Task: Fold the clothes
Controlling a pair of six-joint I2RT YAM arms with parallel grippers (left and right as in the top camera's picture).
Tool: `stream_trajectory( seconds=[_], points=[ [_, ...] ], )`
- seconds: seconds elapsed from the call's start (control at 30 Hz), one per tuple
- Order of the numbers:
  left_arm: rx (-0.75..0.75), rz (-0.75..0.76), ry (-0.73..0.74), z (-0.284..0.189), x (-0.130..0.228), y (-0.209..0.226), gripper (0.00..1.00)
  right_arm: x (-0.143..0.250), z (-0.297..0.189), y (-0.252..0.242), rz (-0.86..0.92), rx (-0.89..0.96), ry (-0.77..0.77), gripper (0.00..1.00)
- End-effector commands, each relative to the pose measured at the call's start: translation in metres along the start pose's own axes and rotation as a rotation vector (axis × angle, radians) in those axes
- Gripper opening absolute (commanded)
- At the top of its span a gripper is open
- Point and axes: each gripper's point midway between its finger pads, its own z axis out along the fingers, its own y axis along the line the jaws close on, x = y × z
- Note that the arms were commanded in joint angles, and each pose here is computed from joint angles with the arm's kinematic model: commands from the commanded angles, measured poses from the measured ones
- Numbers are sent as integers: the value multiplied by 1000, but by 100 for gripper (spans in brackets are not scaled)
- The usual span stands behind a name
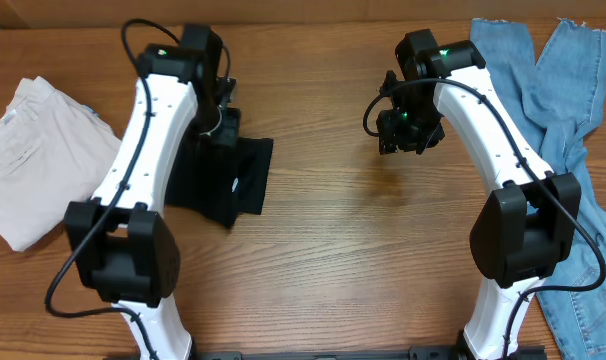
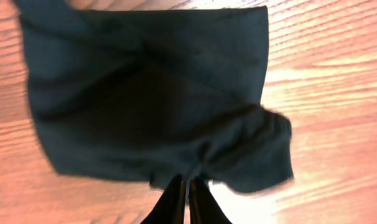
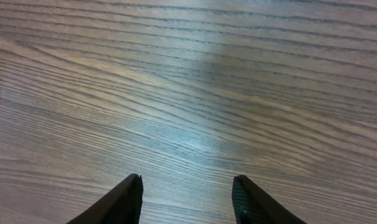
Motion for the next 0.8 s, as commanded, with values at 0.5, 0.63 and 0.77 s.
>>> stream_trajectory(
  seconds=[0.5, 0.63, 0.77],
  points=[
    [122, -28, 25, 129, -38, -42, 18, -2, -17, 2, -12, -2, -45, 50],
    [101, -26, -1, 108, -45, -38, 14, -3, -17, 2, -12, -3, -49, 50],
    [77, -35, -165, 48, -79, -26, 17, -3, -17, 2, -12, -3, -50, 50]
  ],
)
